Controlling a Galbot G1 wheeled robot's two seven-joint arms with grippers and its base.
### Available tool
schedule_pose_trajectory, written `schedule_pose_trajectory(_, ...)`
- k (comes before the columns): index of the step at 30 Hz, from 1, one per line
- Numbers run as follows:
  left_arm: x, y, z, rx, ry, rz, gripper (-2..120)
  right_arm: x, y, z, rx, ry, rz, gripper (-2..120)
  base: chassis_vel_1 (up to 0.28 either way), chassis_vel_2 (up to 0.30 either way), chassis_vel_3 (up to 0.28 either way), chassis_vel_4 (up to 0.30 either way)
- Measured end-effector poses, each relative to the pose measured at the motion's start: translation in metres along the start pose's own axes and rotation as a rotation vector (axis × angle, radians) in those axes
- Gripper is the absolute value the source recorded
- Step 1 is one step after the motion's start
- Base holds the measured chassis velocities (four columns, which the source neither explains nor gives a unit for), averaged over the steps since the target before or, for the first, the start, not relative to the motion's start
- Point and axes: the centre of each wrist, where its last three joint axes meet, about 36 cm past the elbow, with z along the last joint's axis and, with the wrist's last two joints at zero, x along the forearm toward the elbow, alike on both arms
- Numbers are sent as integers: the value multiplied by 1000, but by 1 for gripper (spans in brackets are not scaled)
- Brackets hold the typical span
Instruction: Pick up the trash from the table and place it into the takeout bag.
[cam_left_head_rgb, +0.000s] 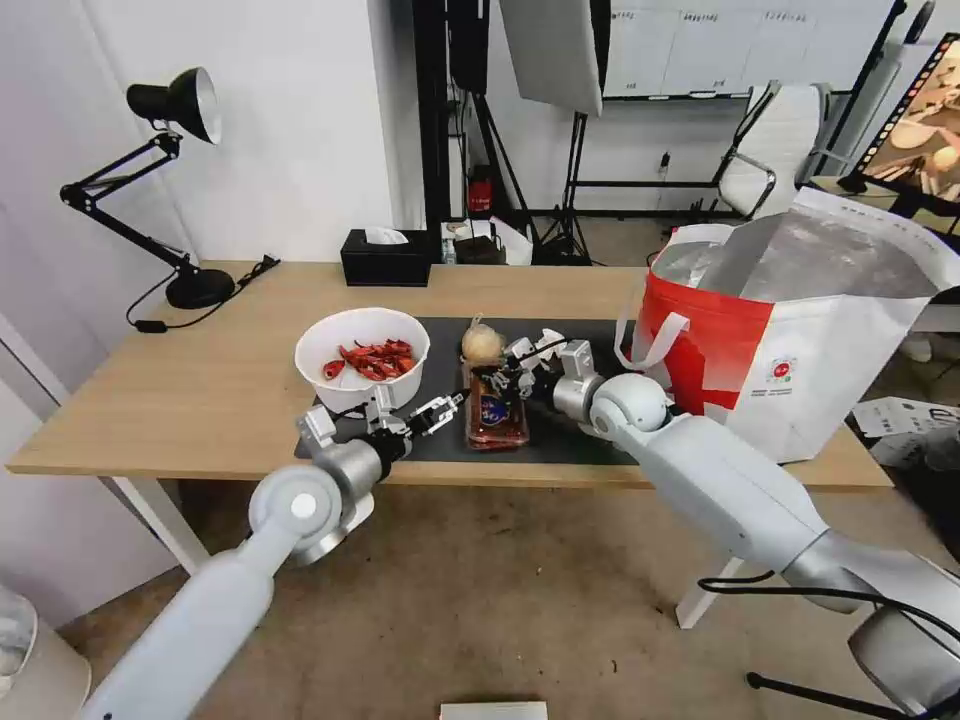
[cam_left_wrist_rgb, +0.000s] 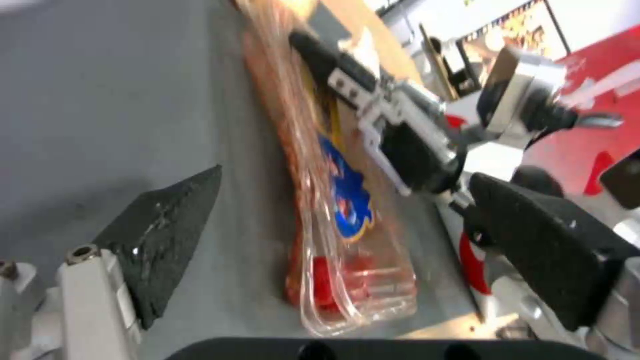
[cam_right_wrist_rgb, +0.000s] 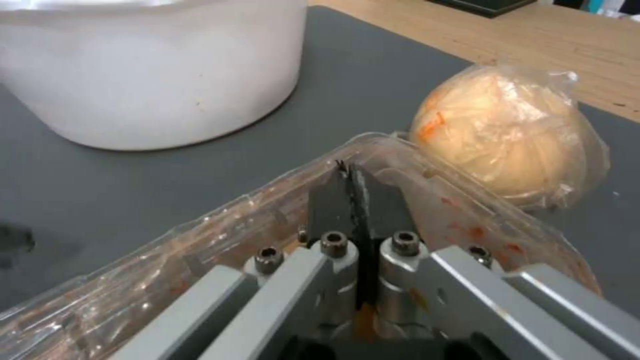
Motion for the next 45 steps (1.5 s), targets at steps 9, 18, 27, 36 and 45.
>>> schedule_pose_trajectory(9,-20,2,-3,-18,58,-28,100,0,1,0,-1,-2,-1,0,0,0,0,0)
schedule_pose_trajectory(18,-31,3,-4,-17,63,-49,98,-1,2,1,-6,-3,-5,0,0,0,0,0)
schedule_pose_trajectory(27,-37,3,1,-18,80,-58,67,-2,4,1,-8,-5,-8,0,0,0,0,0)
schedule_pose_trajectory(36,-41,1,2,-18,91,-51,32,0,3,3,-10,-5,-5,0,0,0,0,0)
schedule_pose_trajectory(45,-40,1,-3,-30,74,-52,1,0,3,2,-8,-7,-7,0,0,0,0,0)
